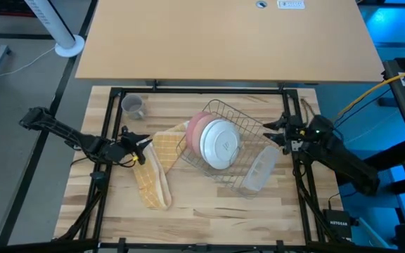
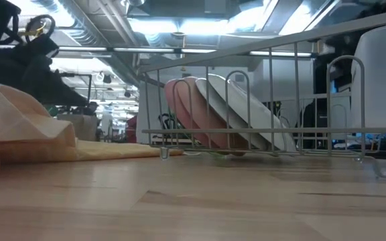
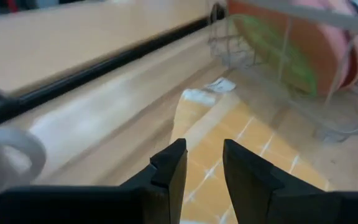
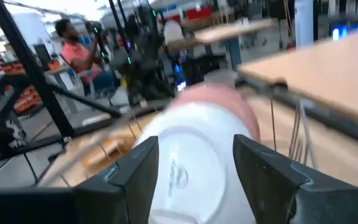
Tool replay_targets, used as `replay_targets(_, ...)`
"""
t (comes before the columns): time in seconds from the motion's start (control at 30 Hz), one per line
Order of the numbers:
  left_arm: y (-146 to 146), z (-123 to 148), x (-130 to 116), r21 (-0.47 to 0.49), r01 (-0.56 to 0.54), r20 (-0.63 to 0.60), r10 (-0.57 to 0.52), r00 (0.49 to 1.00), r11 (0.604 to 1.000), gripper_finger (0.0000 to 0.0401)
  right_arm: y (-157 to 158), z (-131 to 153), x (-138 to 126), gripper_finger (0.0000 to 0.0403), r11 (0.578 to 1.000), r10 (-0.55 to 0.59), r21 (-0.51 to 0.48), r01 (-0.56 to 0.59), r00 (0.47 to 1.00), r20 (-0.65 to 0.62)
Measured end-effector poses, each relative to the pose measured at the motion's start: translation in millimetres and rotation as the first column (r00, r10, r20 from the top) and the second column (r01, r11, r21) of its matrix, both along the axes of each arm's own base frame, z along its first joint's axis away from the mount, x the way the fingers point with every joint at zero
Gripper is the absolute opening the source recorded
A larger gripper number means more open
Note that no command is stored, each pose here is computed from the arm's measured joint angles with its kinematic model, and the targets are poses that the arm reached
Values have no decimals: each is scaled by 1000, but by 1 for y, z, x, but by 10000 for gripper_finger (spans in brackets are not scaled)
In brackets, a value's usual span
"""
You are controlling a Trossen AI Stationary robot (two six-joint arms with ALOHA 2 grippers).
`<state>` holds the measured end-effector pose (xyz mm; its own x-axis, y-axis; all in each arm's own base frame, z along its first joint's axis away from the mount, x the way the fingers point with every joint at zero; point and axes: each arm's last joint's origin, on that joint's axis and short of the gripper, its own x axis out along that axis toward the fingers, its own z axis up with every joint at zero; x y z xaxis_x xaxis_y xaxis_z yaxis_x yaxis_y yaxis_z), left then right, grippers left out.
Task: Sort dishes
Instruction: Return to Home Position
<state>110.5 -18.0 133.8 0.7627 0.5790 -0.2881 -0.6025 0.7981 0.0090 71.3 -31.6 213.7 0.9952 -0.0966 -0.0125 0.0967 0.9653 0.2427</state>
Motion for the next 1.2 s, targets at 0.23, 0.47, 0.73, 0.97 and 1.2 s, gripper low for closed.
replay_targets(0.23, 1, -1, 2, 79, 32, 1, -32, 999, 996, 98, -6, -31, 8, 211, 997, -19, 79, 22, 999, -50)
replay_targets(0.47, 0, -2, 2, 69, 30, 8, -31, 999, 997, 98, -8, -37, 10, 211, 997, -35, 67, 37, 999, -35)
replay_targets(0.73, 0, -1, 2, 69, 30, 9, -31, 999, 997, 98, -9, -33, 11, 211, 997, -59, 42, 59, 998, 10)
replay_targets(0.97, 3, 8, -4, 42, 26, 104, -30, 994, 999, 98, -9, -32, 11, 211, 998, -52, 38, 51, 999, 16)
replay_targets(1.2, 7, 27, -15, -37, 25, 324, -12, 946, 999, 98, -8, -32, 11, 211, 999, -35, 37, 35, 999, 16)
